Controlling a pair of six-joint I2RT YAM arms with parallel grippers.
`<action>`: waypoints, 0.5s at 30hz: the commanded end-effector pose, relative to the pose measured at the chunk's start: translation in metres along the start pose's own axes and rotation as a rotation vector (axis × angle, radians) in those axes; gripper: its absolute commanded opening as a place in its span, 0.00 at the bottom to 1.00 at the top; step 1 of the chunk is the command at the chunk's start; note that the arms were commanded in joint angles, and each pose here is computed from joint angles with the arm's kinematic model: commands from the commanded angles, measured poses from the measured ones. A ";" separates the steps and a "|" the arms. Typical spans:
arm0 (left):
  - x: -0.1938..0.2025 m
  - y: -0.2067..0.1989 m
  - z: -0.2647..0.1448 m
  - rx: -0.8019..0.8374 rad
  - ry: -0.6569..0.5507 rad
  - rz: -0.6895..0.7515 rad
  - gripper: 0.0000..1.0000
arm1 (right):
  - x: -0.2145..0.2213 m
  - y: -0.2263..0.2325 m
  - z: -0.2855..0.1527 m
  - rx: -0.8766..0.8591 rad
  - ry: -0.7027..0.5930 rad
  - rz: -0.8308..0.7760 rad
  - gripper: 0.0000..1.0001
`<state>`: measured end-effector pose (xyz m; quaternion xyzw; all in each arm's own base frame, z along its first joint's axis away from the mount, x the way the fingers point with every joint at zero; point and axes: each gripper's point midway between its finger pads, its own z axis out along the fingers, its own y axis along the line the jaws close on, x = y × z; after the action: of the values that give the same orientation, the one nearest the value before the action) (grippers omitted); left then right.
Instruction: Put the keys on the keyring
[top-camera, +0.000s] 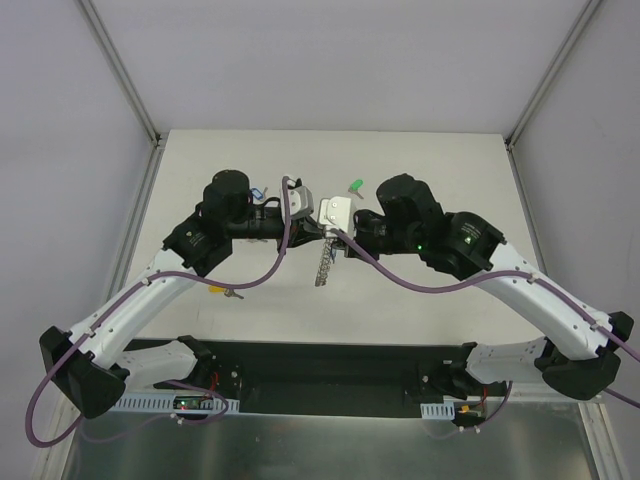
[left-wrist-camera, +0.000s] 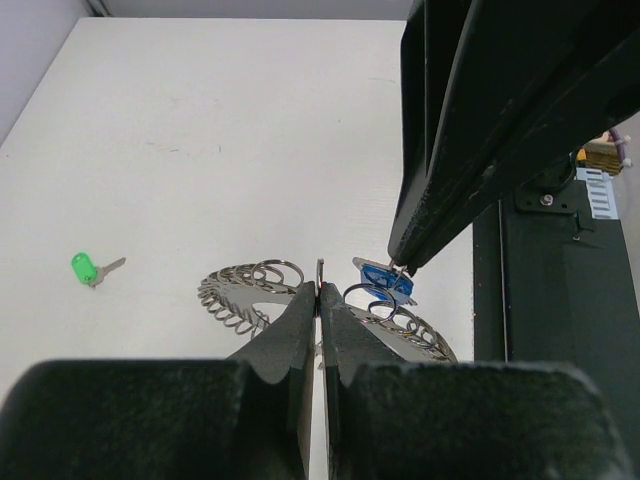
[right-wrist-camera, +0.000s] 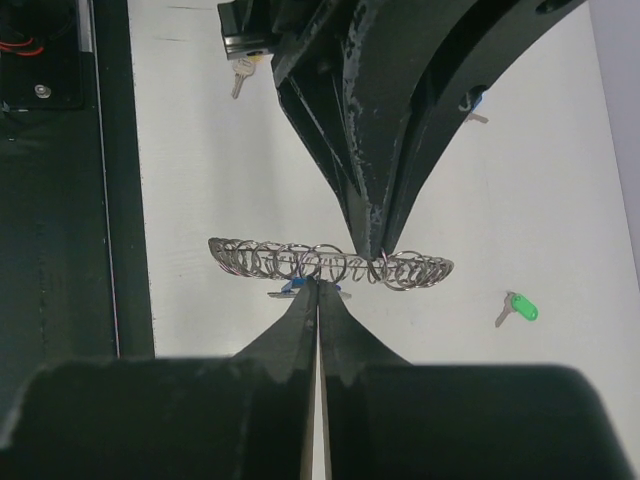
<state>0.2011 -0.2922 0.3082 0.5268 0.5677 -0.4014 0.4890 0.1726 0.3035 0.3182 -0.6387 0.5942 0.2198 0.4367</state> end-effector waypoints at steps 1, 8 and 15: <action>-0.030 -0.002 -0.008 -0.020 -0.068 0.058 0.00 | 0.000 -0.008 -0.002 0.047 0.002 -0.004 0.01; -0.027 -0.007 -0.013 -0.019 -0.083 0.091 0.00 | 0.016 -0.016 -0.013 0.109 0.019 0.038 0.01; -0.030 -0.014 -0.011 0.032 -0.108 0.114 0.00 | 0.003 -0.013 -0.016 0.083 -0.043 0.046 0.01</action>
<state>0.1921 -0.2861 0.3187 0.5294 0.5504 -0.4001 0.5066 0.1881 0.2842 0.3011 -0.6157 0.6291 0.1901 0.4348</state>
